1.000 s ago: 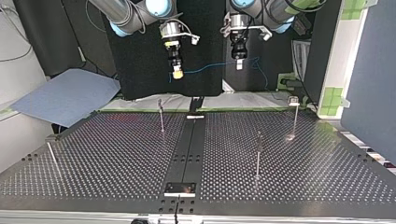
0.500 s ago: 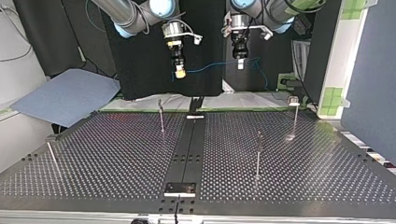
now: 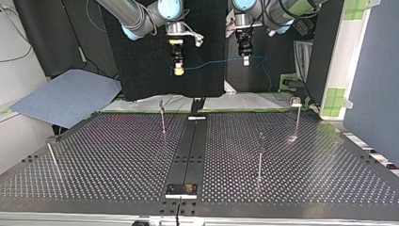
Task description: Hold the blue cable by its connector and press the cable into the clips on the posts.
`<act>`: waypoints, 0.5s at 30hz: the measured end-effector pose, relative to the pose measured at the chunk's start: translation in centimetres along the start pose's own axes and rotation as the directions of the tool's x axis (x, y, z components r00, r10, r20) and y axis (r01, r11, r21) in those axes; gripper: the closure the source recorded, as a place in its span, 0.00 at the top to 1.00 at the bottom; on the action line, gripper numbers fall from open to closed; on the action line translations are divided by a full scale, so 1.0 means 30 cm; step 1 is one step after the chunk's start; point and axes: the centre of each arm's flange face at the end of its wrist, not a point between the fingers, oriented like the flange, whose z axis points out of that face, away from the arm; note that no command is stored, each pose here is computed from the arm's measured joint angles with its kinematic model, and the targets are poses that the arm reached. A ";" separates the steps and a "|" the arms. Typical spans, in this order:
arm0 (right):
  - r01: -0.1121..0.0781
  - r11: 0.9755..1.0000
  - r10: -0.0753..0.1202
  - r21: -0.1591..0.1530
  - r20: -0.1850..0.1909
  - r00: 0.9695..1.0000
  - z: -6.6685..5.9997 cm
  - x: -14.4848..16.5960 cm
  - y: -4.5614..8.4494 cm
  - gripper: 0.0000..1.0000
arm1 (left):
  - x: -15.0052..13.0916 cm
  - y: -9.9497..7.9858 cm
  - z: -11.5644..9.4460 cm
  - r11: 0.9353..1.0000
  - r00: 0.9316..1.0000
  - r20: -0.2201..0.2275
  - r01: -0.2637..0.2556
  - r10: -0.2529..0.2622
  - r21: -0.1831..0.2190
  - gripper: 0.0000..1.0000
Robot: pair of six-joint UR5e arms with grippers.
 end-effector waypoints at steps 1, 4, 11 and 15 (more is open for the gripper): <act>0.004 1.000 -0.004 -0.008 0.008 1.000 -0.003 -0.003 0.004 0.00 | 0.000 0.000 0.000 1.000 1.000 0.000 0.000 0.000 0.000 0.00; 0.017 0.999 -0.015 -0.033 0.034 0.999 -0.011 -0.011 0.016 0.00 | 0.000 0.000 0.000 1.000 1.000 0.000 0.000 0.000 0.000 0.00; 0.015 0.999 -0.012 -0.048 0.050 0.999 -0.005 0.024 0.015 0.00 | -0.002 -0.001 -0.003 1.000 1.000 0.000 0.002 -0.002 -0.002 0.00; -0.029 0.999 0.030 -0.035 0.020 0.999 0.023 0.119 -0.001 0.00 | -0.024 0.001 -0.010 1.000 1.000 0.002 0.023 -0.023 -0.018 0.00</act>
